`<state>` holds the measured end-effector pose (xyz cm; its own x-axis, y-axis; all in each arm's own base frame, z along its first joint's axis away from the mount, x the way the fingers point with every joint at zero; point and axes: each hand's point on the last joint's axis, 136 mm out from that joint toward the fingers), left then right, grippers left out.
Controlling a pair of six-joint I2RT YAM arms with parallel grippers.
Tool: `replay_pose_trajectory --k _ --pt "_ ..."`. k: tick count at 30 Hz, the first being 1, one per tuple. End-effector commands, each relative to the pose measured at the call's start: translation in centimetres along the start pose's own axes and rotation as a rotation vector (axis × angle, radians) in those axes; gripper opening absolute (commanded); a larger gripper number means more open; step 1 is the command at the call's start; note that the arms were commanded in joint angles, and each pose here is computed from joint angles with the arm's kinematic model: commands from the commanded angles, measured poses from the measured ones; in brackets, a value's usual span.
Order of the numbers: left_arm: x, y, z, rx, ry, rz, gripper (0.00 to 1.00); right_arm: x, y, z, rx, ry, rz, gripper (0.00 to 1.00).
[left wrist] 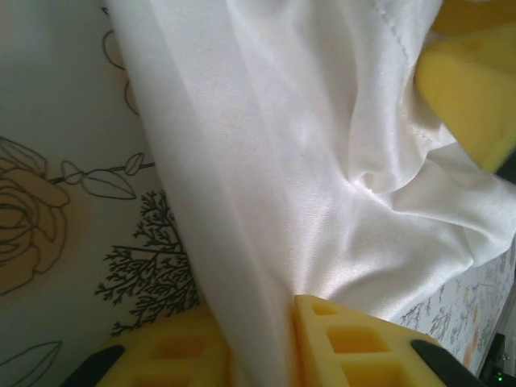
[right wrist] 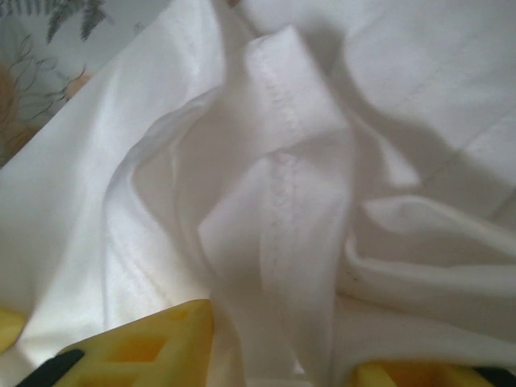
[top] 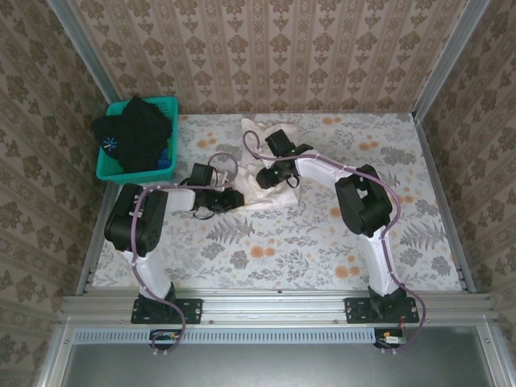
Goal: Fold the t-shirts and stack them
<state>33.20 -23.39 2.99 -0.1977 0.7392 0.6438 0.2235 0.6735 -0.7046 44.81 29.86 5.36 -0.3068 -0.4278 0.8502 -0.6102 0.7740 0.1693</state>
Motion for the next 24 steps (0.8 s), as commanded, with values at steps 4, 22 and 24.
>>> replay_pose_trajectory --k 4,22,24 --pt "0.9 0.3 0.1 -0.010 -0.011 -0.015 0.18 0.7 3.0 0.7 0.138 0.064 -0.143 0.52" --pt "1.6 0.0 0.5 -0.017 -0.012 -0.026 0.16 3.3 1.5 -3.7 0.206 -0.029 0.030 0.07" --pt "1.7 0.1 0.5 -0.019 -0.012 -0.029 0.16 4.2 0.8 -4.8 0.208 -0.057 0.079 0.05"
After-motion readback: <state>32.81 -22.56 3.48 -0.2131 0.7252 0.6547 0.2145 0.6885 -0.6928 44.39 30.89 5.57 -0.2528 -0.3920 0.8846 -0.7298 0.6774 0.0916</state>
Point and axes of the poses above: each hand's point on the last joint's axis, 136 mm out from that joint toward the fingers, its own x axis back along the fingers, its own y axis along the line the jaws close on, z = x × y, and after that the axes turned 3 degrees about -x, right-handed
